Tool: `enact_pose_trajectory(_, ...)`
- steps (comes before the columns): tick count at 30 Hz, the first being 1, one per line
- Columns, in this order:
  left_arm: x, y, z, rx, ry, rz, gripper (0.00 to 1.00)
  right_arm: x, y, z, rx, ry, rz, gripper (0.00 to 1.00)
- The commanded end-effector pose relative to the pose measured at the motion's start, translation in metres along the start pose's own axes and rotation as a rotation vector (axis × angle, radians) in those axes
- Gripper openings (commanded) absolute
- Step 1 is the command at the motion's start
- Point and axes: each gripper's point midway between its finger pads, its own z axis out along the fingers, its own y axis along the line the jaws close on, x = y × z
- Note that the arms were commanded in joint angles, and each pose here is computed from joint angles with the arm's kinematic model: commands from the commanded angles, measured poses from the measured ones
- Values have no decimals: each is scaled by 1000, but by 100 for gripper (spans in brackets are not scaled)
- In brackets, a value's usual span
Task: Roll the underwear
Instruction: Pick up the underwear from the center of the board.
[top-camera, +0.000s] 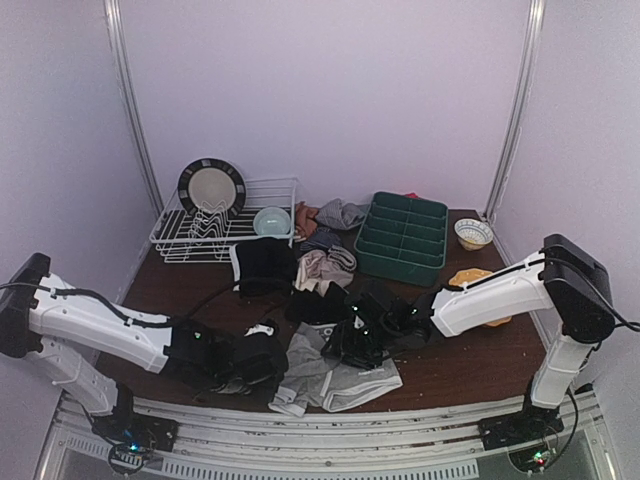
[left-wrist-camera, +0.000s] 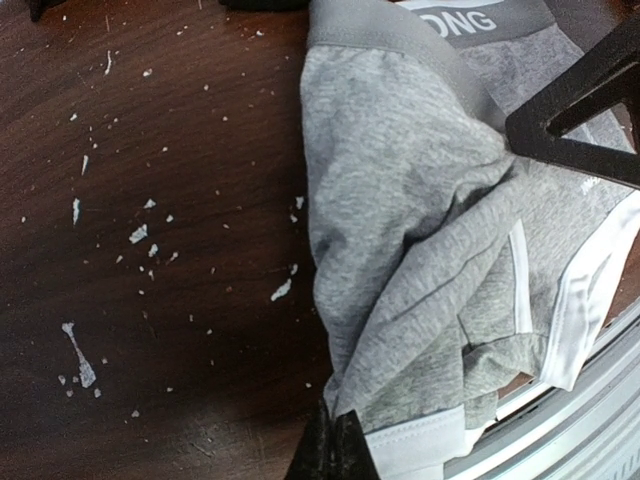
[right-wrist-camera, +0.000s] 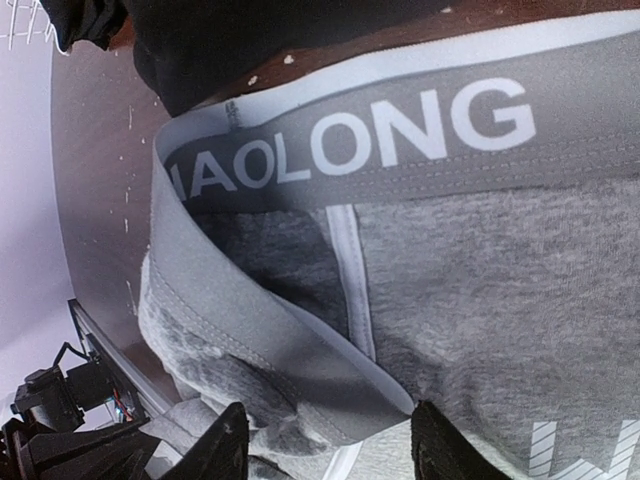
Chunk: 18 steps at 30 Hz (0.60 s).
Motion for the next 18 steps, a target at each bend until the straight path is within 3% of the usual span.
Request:
enact_pose_trajectory(1, 0, 1, -1, 0, -13, -8, 0, 3, -7, 8, 20, 10, -15, 53)
enact_pose_trajectory(7, 1, 2, -2, 3, -11, -9, 0, 7, -5, 13, -11, 27, 1, 47)
enact_pose_trajectory(10, 2, 2, -2, 1, -9, -8, 0, 7, -6, 12, -22, 21, 8, 39)
enact_pose_trajectory(18, 1, 1, -1, 2, -10, -5, 0, 3, 8, -2, -75, -3, -3, 5)
